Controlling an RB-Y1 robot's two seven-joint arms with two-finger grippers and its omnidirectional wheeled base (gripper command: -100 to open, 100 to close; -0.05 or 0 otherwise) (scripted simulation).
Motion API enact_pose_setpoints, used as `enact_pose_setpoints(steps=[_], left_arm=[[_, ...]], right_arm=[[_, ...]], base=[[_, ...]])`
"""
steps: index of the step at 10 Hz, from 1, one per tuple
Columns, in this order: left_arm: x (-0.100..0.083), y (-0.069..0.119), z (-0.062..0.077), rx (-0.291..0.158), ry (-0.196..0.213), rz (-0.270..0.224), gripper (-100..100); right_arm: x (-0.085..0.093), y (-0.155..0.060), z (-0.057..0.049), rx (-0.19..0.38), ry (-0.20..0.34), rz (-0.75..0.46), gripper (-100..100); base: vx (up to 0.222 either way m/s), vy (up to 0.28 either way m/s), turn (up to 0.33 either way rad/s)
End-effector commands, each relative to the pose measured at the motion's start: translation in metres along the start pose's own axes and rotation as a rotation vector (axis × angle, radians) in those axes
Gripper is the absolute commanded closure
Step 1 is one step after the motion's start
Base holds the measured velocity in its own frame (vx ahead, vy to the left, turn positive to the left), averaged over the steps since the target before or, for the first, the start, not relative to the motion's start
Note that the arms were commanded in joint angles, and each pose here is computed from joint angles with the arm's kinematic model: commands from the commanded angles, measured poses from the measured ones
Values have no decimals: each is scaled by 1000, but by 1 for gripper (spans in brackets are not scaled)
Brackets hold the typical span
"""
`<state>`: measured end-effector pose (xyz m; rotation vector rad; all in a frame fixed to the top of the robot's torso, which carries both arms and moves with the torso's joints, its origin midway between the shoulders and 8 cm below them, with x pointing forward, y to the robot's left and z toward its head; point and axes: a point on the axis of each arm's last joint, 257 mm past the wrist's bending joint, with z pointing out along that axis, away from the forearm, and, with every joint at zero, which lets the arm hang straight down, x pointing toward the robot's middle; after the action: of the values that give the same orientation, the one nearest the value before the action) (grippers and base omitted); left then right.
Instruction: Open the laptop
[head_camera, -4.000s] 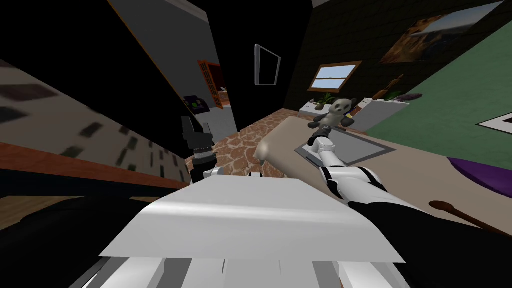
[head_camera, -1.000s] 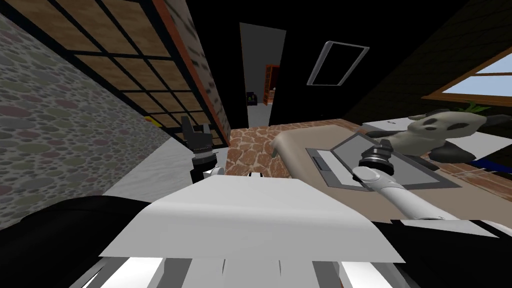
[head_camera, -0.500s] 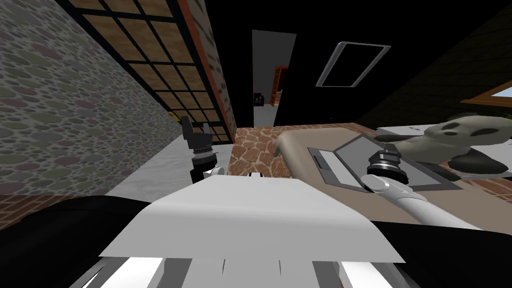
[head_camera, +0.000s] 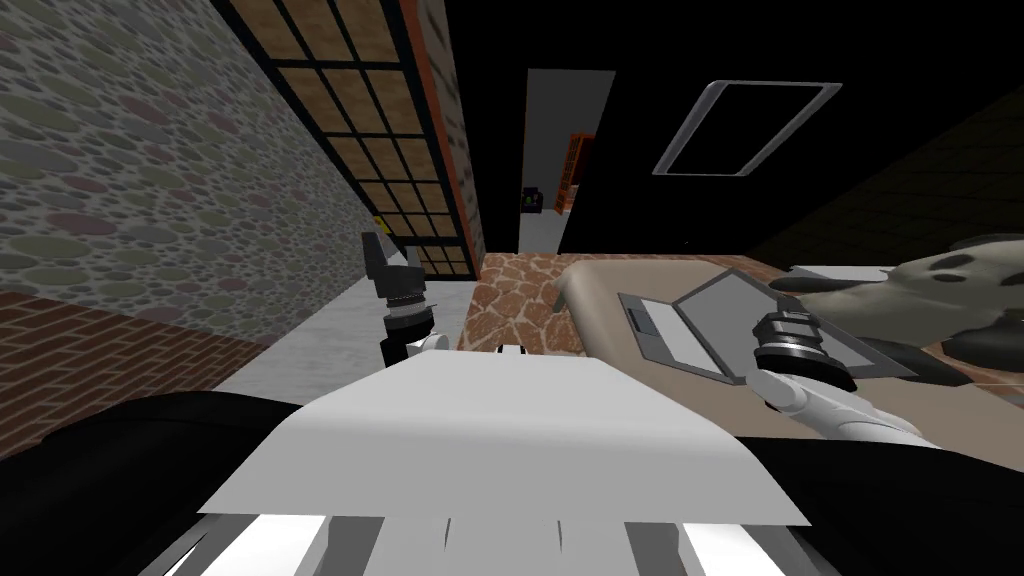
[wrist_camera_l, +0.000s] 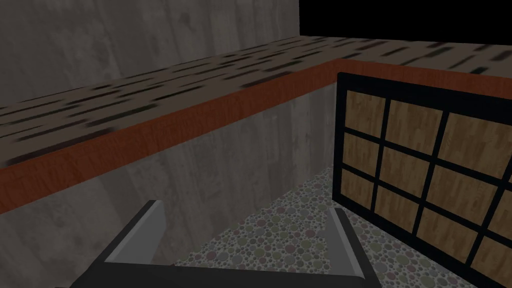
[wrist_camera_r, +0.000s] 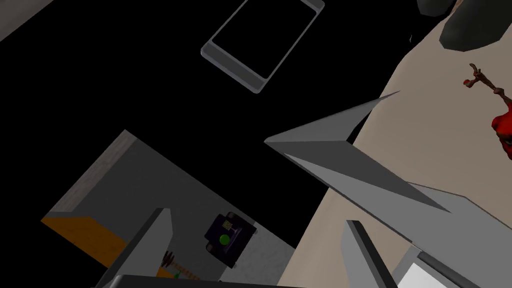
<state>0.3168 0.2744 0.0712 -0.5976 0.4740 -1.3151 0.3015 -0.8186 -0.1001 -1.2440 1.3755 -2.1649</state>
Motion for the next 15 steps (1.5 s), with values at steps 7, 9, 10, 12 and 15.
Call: enact_pose_setpoints(steps=[7,9,10,12,15], left_arm=[[0,0,0,0,0,0,0],[0,0,0,0,0,0,0],[0,0,0,0,0,0,0],[0,0,0,0,0,0,0],[0,0,0,0,0,0,0]], right_arm=[[22,41,-69,-61,-172,-193,-100],[27,50,-85,-80,-208,-224,-100],[29,54,-93,-89,-223,-236,-100],[34,63,-109,-110,-253,-259,-100],[32,56,-103,-94,-247,-251,100]], base=[[-210,-44,239],[-175,-16,193],[-163,-43,139],[-182,-67,146],[-28,-7,14]])
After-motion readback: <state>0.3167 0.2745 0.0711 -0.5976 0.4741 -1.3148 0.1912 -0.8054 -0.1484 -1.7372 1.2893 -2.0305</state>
